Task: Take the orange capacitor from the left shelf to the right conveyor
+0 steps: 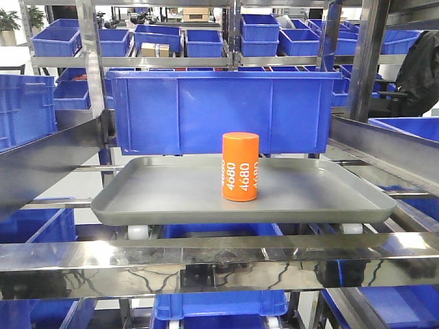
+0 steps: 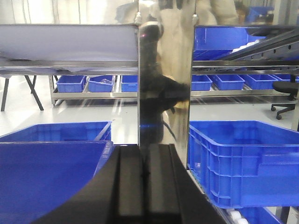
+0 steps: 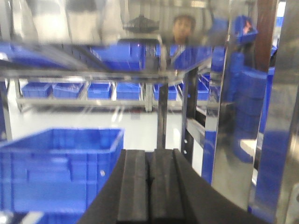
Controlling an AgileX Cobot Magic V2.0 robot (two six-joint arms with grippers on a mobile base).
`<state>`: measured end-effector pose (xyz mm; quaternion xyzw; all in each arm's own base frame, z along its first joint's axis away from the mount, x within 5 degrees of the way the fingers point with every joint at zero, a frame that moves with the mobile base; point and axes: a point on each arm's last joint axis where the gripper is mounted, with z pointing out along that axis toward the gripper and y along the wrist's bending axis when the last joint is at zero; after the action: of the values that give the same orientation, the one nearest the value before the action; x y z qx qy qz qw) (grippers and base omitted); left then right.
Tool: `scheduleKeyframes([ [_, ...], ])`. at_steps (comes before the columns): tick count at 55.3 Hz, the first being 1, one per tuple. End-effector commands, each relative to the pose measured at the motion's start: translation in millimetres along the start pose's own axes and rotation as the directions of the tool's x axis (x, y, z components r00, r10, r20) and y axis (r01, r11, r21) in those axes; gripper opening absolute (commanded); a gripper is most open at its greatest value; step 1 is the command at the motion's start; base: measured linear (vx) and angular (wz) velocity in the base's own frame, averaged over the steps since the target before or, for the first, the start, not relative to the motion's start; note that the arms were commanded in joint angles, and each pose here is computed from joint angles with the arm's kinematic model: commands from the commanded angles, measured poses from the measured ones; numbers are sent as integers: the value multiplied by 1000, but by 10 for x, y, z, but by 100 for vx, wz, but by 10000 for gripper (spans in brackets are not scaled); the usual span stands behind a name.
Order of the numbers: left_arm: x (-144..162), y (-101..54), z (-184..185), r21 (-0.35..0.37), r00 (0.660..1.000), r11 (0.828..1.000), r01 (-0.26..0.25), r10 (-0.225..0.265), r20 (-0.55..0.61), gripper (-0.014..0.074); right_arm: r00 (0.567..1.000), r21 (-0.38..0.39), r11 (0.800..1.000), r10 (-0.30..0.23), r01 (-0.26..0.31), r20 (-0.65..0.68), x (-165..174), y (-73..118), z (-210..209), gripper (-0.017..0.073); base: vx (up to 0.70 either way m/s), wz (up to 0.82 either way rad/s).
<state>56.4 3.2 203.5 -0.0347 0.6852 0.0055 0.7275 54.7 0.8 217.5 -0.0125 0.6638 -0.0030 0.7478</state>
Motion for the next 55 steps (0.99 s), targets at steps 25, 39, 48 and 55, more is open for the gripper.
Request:
scheduleKeyframes([
  [25,30,3,-2,3,998,1000,4,-4,60,-6,995,36,999,-37,33,92,-1675,-63,-36,-8,0,0],
  [39,30,3,-2,3,998,1000,4,-4,60,-6,990,37,999,-15,20,-141,-1768,-78,304,-8,0,0],
  [48,30,3,-2,3,998,1000,4,-4,60,-6,976,34,999,-25,34,-218,-1690,-80,447,-6,0,0],
  [55,30,3,-2,3,998,1000,4,-4,60,-6,966,20,997,-61,68,-251,-1666,-77,541,48,0,0],
])
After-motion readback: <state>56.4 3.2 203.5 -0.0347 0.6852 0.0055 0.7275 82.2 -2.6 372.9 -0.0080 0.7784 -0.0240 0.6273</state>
